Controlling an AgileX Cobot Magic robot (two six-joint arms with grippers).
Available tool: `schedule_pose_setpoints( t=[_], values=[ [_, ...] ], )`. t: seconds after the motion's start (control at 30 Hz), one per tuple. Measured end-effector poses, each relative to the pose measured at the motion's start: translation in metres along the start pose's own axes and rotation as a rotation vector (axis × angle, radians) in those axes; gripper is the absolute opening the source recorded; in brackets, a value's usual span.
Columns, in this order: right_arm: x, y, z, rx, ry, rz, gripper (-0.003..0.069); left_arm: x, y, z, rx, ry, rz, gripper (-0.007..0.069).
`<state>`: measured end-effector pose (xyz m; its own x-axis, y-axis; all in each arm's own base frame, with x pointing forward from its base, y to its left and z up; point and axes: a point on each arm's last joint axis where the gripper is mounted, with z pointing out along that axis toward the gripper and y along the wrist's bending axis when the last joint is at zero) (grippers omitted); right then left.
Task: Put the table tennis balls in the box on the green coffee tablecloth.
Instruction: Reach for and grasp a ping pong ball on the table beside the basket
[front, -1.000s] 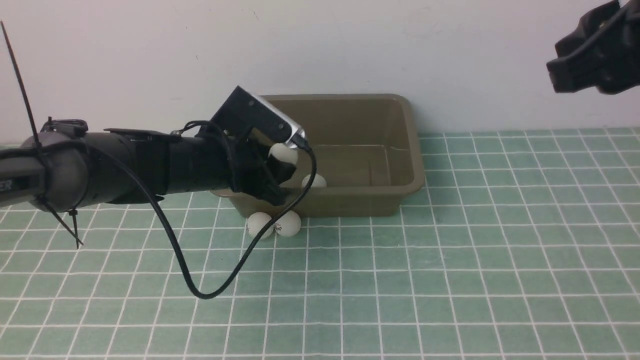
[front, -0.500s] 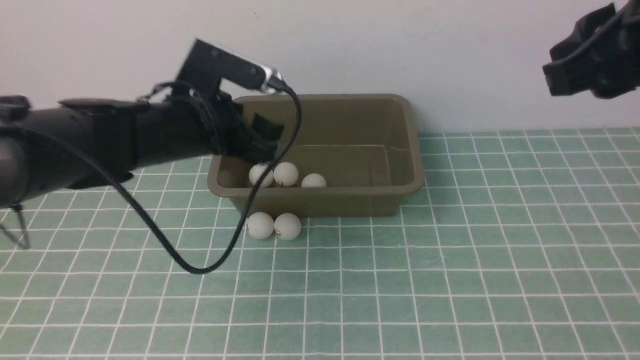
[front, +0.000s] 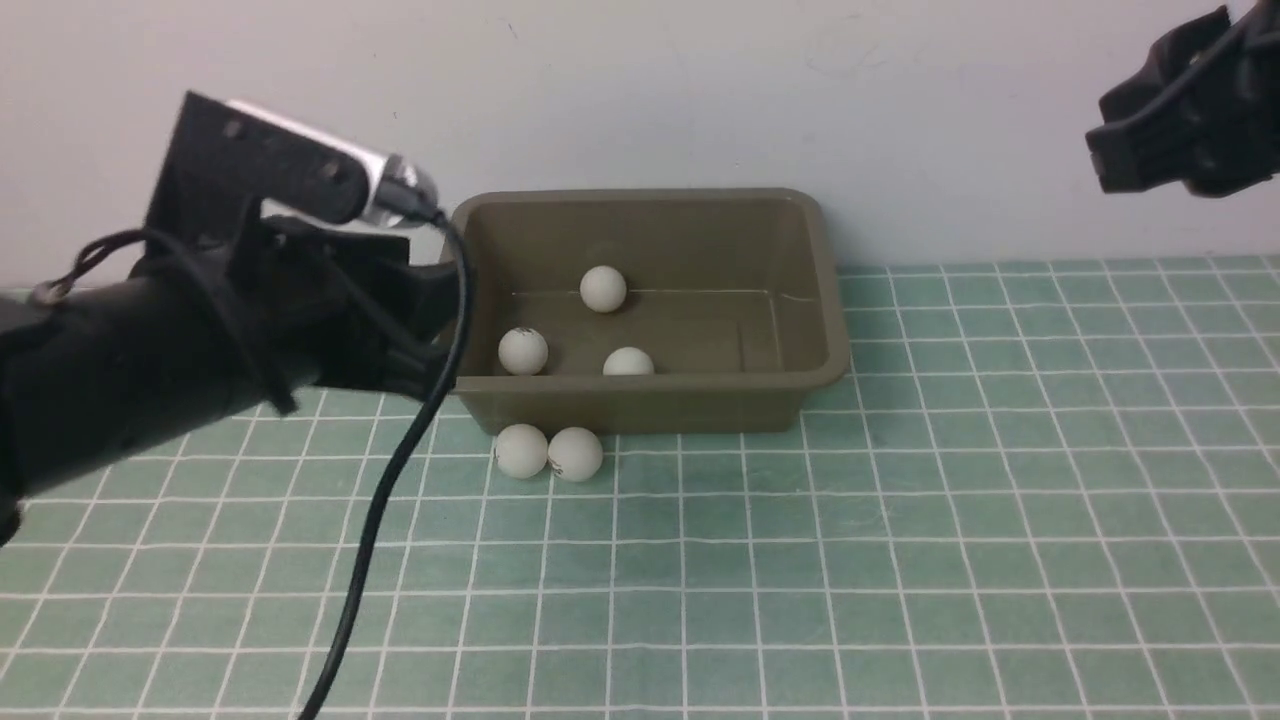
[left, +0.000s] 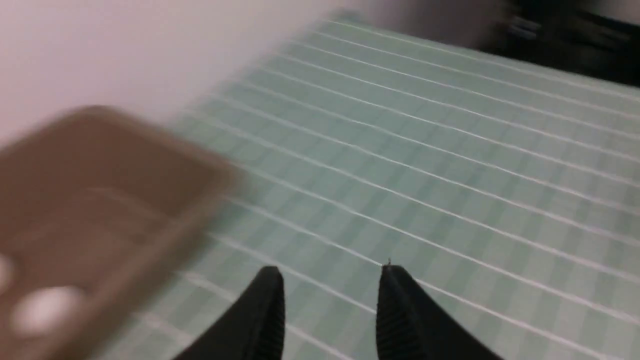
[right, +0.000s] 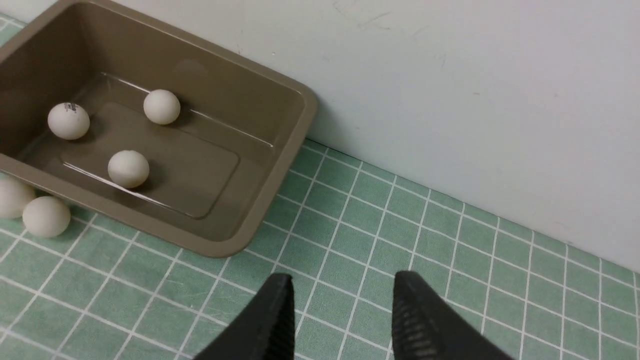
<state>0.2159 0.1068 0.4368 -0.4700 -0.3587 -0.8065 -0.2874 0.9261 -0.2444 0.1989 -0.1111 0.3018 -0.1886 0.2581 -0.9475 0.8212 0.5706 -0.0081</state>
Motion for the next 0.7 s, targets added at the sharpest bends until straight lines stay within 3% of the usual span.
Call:
schedule_pose_setpoints(
  t=[0.1, 0.17, 0.27, 0.3, 0.4, 0.53, 0.7],
  values=[
    [0.0, 0.0, 0.0, -0.001, -0.002, -0.001, 0.0261, 0.014, -0.021, 0.0, 0.269, 0.128, -0.013, 0.0214],
    [0.0, 0.0, 0.0, -0.001, -0.005, -0.002, 0.0261, 0.027, -0.02, 0.002, 0.273, 0.273, -0.11, 0.0201],
    [-0.001, 0.0, 0.0, -0.002, -0.007, -0.002, 0.0261, 0.045, -0.005, 0.007, 0.106, 0.413, -0.26, 0.0195],
    [-0.001, 0.0, 0.0, -0.002, -0.007, -0.002, 0.0261, 0.051, 0.003, 0.008, 0.01, 0.437, -0.299, 0.0195],
    [-0.001, 0.0, 0.0, -0.002, -0.007, -0.005, 0.0261, 0.066, 0.021, 0.012, -0.194, 0.434, -0.36, 0.0199],
    [-0.001, 0.0, 0.0, -0.001, -0.007, -0.008, 0.0261, 0.082, 0.029, 0.015, -0.29, 0.439, -0.382, 0.0224],
    [-0.001, 0.0, 0.0, 0.0, -0.007, -0.017, 0.0261, 0.105, 0.029, 0.017, -0.338, 0.477, -0.416, 0.0283]
  ],
)
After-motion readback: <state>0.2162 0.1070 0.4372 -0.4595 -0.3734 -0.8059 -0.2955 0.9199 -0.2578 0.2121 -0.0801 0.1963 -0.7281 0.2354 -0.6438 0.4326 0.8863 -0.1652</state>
